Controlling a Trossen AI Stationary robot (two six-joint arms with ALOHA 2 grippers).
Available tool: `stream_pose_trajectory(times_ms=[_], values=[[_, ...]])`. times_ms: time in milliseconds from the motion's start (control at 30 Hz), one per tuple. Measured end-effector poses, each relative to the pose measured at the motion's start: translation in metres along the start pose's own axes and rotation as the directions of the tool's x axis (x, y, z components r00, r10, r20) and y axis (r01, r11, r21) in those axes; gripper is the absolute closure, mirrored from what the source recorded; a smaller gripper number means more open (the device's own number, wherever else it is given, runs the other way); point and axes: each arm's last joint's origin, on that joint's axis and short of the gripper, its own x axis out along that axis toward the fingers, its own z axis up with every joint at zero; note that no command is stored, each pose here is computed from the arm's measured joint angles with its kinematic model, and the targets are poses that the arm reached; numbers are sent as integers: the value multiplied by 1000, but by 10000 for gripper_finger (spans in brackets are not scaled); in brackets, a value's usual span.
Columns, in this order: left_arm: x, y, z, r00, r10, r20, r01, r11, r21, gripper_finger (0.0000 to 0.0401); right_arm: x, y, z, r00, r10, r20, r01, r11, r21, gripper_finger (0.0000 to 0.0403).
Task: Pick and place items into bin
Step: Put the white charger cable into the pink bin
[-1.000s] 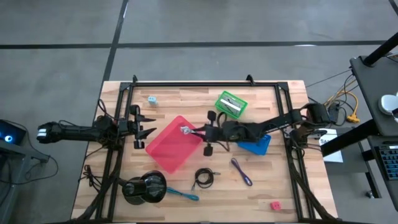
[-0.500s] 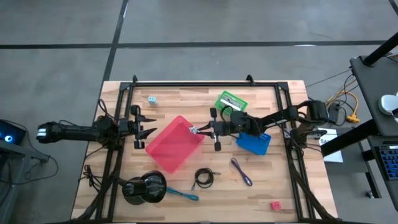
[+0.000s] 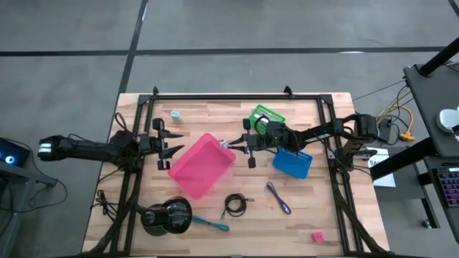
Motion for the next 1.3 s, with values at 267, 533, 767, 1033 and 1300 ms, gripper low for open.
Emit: stream_pose_trajectory(times_ms=[267,533,767,1033,1300], values=[[35,-2,-1,997,-27,-76,27,1000,1,256,0,1,-3,1000,18,-23,-18,1000,-4,385],[78,-3,-1,992,-39,-119,39,999,1,256,0,2,-6,998,28,-61,-29,1000,-9,385],[106,-5,-6,986,-48,-157,49,999,1,256,-1,0,-7,997,19,-72,-22,999,-31,385],[121,-8,-12,981,-53,-186,55,998,5,256,-2,-4,-9,997,7,-82,-9,1000,-28,385],[122,-8,-14,980,-54,-193,56,998,5,256,-3,-9,-11,996,-6,-93,3,1000,-25,385]])
